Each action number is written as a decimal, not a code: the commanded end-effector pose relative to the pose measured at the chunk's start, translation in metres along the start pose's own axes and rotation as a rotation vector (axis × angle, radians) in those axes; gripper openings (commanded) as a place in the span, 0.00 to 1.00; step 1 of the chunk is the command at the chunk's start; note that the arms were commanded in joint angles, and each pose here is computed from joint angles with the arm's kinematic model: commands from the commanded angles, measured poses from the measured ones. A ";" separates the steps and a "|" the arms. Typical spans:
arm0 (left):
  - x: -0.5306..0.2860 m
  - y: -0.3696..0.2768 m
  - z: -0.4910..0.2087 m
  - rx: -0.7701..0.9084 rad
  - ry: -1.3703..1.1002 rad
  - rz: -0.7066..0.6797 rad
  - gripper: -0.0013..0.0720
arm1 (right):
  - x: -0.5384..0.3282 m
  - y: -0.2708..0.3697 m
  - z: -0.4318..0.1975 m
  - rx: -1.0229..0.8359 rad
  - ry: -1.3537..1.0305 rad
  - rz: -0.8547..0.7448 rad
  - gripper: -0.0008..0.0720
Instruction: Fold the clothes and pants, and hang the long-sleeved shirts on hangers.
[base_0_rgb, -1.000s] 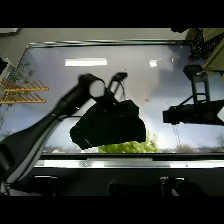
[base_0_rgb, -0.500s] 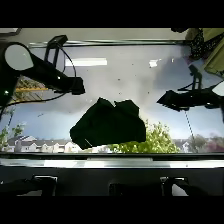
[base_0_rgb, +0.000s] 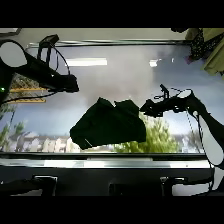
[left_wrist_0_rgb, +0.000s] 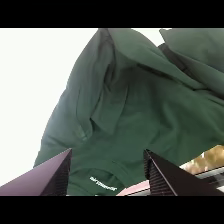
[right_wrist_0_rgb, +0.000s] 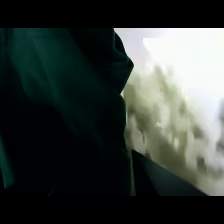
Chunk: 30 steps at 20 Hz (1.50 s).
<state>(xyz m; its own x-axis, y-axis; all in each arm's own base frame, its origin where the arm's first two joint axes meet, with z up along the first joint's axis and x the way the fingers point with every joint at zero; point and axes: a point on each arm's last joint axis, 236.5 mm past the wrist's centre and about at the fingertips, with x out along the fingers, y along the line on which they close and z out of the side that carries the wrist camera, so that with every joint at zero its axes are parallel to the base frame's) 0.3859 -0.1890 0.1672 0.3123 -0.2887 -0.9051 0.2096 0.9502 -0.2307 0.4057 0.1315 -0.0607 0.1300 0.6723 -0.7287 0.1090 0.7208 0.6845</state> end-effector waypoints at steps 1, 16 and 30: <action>0.001 0.008 0.004 -0.018 -0.009 0.010 0.71 | 0.018 -0.004 0.011 -0.013 -0.039 -0.024 0.58; -0.059 0.153 -0.004 -0.298 -0.059 0.144 0.71 | 0.033 0.006 0.018 -0.009 -0.062 0.025 0.05; 0.139 0.129 -0.208 -0.548 0.047 -0.366 0.71 | 0.004 0.032 -0.018 -0.049 0.051 0.029 0.05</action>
<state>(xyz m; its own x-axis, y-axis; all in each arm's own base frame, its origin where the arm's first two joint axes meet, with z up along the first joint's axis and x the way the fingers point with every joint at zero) 0.2750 -0.0630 -0.0311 0.2154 -0.5688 -0.7938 -0.2332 0.7594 -0.6074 0.4017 0.1573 -0.0488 0.1190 0.6885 -0.7154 0.0499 0.7154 0.6969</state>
